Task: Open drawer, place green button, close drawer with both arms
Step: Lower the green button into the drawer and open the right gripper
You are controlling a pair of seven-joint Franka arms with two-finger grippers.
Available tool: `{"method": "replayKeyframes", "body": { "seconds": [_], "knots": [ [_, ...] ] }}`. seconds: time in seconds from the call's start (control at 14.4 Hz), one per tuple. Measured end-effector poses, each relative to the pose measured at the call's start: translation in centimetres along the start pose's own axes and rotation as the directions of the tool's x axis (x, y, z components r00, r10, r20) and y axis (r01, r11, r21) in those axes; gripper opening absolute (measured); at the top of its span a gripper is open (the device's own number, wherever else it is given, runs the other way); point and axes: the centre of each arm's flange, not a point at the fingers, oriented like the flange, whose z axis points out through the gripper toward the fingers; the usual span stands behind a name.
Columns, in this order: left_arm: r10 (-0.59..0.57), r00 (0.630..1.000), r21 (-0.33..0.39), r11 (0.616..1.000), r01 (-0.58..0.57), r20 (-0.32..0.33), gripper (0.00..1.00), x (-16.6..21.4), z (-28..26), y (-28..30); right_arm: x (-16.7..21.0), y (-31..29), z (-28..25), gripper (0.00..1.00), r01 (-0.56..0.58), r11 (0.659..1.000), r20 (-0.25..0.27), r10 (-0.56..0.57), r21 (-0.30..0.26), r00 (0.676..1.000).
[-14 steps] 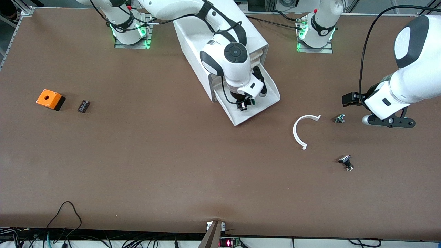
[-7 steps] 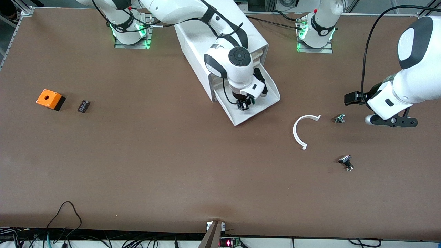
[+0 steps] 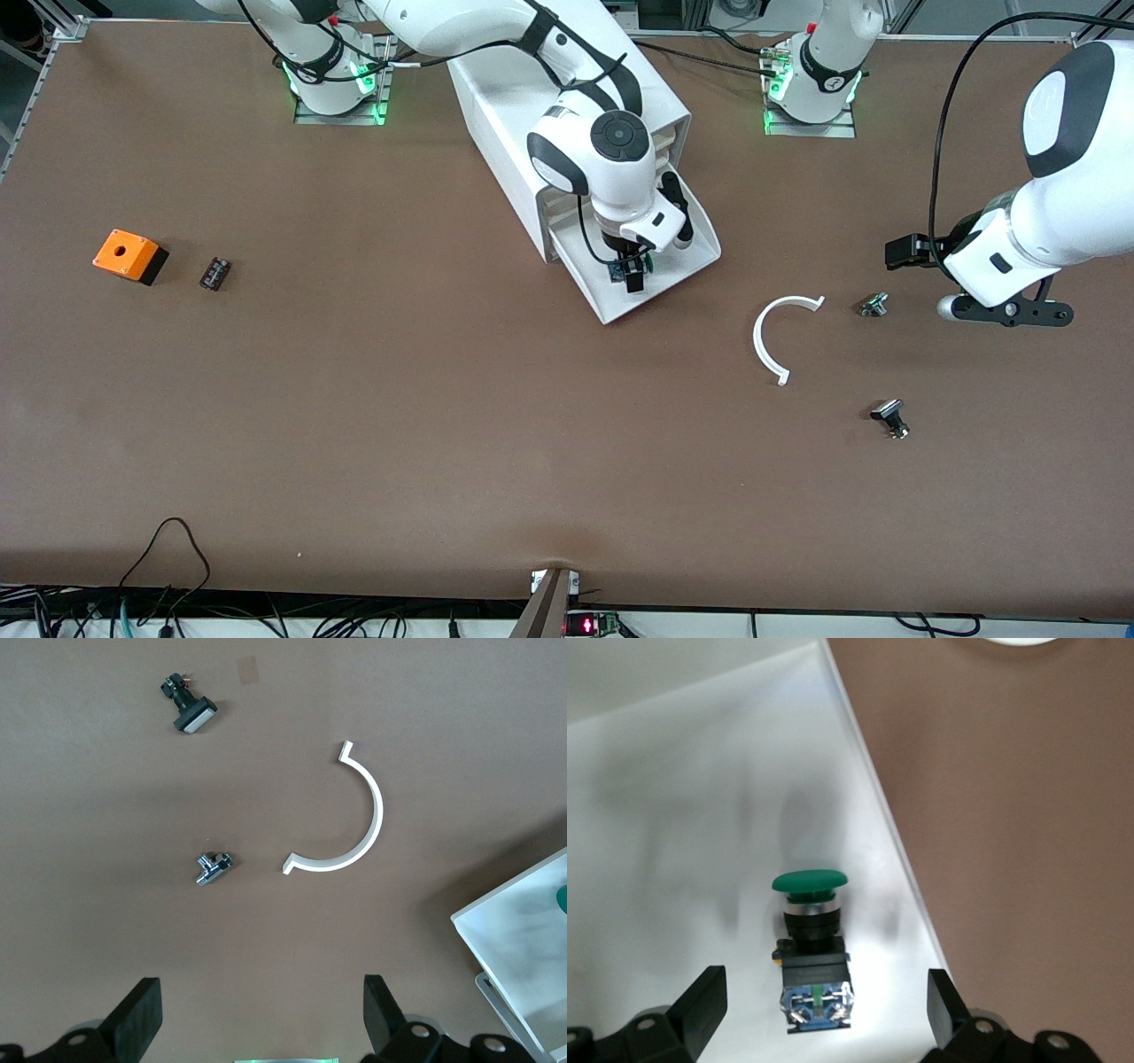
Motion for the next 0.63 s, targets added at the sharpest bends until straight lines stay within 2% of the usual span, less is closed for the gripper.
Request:
{"method": "replayKeyframes", "body": {
  "seconds": [0.21, 0.42, 0.56, 0.63],
  "knots": [
    [0.011, 1.000, 0.001, 1.000, -0.011, 0.000, 1.00, 0.0, 0.0, 0.6, -1.1, 2.0, -5.0, 1.00, -0.102, 0.995, -0.053, 0.101, -0.016, 0.993],
    [0.016, 1.000, 0.001, 1.000, -0.016, -0.001, 1.00, 0.0, 0.0, 0.9, -5.2, 5.1, -9.4, 1.00, -0.279, 0.960, -0.060, 0.278, -0.008, 0.959],
    [0.013, 1.000, 0.001, 1.000, -0.013, 0.000, 1.00, 0.0, 0.0, 0.6, -7.5, 6.6, -10.2, 1.00, -0.411, 0.912, -0.050, 0.410, 0.001, 0.911],
    [0.011, 1.000, 0.000, 1.000, -0.011, 0.001, 1.00, 0.0, 0.0, 0.6, -8.4, 7.2, -10.2, 1.00, -0.488, 0.873, -0.045, 0.488, 0.005, 0.872]
  ]
}}
